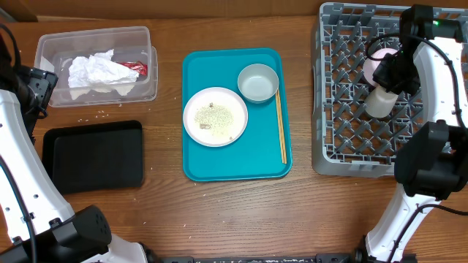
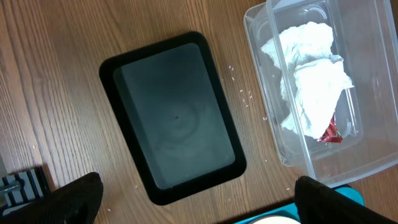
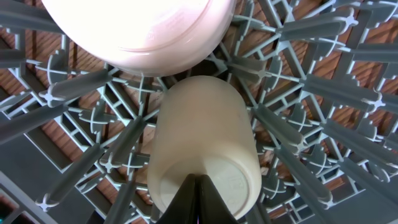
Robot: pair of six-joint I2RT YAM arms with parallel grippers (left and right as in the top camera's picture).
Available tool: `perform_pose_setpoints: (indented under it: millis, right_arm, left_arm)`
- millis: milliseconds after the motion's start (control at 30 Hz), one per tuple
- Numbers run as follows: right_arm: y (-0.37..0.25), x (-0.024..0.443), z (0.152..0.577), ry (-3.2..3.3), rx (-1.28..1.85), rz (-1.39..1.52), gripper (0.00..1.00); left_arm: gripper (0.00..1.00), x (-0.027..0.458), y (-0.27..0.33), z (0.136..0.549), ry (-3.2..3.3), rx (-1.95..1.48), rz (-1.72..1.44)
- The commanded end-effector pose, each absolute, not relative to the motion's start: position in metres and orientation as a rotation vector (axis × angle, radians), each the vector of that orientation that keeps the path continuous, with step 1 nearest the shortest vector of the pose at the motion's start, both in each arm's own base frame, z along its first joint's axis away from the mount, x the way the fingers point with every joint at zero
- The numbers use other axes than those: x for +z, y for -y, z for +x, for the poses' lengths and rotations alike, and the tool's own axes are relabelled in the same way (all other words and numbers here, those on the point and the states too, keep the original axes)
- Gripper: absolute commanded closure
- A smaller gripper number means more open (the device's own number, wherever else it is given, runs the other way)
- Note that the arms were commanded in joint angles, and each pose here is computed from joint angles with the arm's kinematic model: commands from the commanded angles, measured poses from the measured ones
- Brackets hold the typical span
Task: Sort waste into correct bins and load items into the dishwasher
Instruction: 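Lower the white cup upside down into the rack beside the pink bowl, then move the right gripper back to the tray and grasp the white saucer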
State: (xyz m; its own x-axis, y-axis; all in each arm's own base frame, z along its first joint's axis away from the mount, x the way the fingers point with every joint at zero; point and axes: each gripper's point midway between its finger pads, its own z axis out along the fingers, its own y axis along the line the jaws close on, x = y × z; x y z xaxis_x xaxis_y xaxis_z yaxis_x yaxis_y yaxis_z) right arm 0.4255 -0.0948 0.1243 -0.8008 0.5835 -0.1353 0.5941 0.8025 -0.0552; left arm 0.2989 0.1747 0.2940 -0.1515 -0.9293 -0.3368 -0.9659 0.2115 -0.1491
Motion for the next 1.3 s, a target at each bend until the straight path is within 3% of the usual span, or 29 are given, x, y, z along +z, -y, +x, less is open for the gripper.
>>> perform_pose_setpoints:
  millis: [0,133,667,933,1133,1267]
  right_arm:
    - [0.093,0.114,0.427,-2.891,-0.128,0.965,0.96]
    - [0.111,0.115,0.422,-2.872,-0.258,0.976,0.96]
    - [0.103,0.100,0.423,-2.900,-0.189,0.959,0.96]
    - [0.105,0.164,0.432,-2.798,-0.165,0.932,0.95]
    - [0.072,0.234,0.452,-2.696,0.060,0.726,0.79]
    - [0.017,0.260,0.474,-2.644,0.357,0.439,0.56]
  left_arm:
    - [0.00,0.291,-0.176,0.299,-2.154,0.155,-1.766]
    - [0.00,0.291,-0.176,0.299,-2.154,0.155,-1.766]
    - [0.00,0.291,-0.176,0.299,-2.154,0.155,-1.766]
    - [0.00,0.291,-0.176,0.299,-2.154,0.155,-1.766]
    - [0.00,0.291,-0.176,0.299,-2.154,0.155,-1.766]
    - [0.00,0.291,-0.176,0.299,-2.154,0.155,-1.766]
